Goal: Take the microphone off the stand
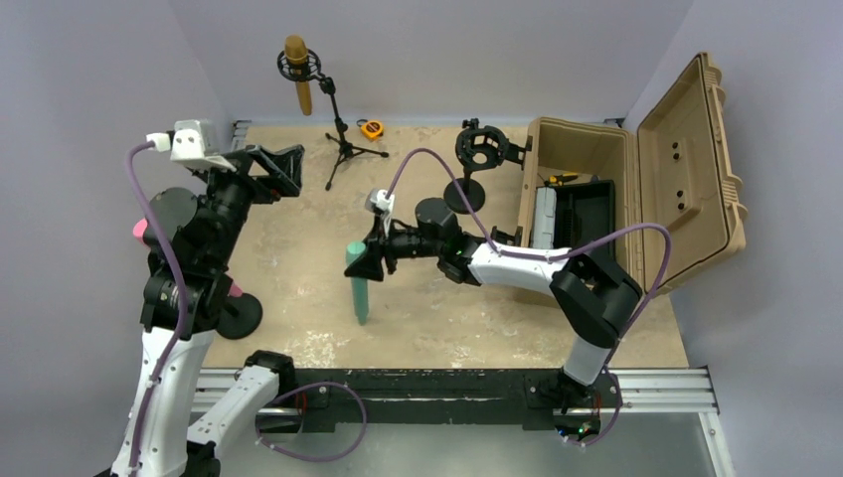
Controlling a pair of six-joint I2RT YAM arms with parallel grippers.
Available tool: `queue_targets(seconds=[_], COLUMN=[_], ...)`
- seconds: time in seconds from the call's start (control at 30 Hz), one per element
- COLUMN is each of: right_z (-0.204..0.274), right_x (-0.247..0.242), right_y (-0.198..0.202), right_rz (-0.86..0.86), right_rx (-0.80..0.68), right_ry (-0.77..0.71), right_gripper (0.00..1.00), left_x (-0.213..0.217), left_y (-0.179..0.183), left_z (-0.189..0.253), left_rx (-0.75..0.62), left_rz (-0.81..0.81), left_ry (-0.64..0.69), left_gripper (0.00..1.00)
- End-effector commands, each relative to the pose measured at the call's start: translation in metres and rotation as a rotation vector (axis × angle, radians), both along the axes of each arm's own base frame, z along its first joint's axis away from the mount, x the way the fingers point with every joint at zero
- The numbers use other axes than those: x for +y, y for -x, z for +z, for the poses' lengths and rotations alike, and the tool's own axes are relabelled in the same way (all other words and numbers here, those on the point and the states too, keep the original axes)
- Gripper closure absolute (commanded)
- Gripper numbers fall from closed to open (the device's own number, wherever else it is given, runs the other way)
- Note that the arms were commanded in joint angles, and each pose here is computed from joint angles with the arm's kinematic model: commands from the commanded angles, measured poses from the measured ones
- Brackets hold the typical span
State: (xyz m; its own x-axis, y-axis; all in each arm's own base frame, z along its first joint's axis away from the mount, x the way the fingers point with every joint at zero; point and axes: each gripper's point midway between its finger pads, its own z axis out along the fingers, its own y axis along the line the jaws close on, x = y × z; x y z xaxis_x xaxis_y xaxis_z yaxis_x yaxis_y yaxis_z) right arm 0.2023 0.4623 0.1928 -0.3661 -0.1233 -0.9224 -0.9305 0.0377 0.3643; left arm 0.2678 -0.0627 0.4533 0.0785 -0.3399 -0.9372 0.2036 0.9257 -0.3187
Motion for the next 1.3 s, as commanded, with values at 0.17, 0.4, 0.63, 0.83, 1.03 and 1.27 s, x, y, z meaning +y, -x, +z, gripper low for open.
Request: queue_targets(seconds=[0.17, 0.4, 0.63, 0.83, 1.03, 1.27], right_z=[-0.055, -0.074, -0.102, -0.108, -0.107, -0.134], right_x=[-0.009, -0.005, 0.013, 0.022, 0.023, 0.009], right_y=[-0.067, -0.063, -0.116, -0.198, -0.253, -0.294], right_rz=[-0.245, -0.227, -0.424, -0.711, -0.903, -1.066], right_rx=[0.091, 0.141, 0.149, 0.025, -0.089, -0.221], right_ry=[0.065, 0.044, 0.113, 0.202, 0.259, 0.378], right_gripper=[0.96, 0.93, 0.93, 0.94, 0.94, 0.73], left_x=[-0.012, -0.018, -0.012, -0.001, 0.002, 0.002], left_y=[-0.007, -0.009, -0.005, -0.006, -0.006, -0.007], left_z=[-0.022, -0.035, -0.034, -0.038, -0.039, -0.040], left_rx=[0.084, 0.097, 0.073, 0.071, 0.068, 0.068], left_rz=[-0.056, -0.089, -0.065, 0.000, 0.014, 0.015], left_ry=[-0.053, -0.078, -0.083, -0.086, -0.083, -0.079], left_gripper=[0.08, 0.09, 0.09, 0.11, 0.12, 0.12])
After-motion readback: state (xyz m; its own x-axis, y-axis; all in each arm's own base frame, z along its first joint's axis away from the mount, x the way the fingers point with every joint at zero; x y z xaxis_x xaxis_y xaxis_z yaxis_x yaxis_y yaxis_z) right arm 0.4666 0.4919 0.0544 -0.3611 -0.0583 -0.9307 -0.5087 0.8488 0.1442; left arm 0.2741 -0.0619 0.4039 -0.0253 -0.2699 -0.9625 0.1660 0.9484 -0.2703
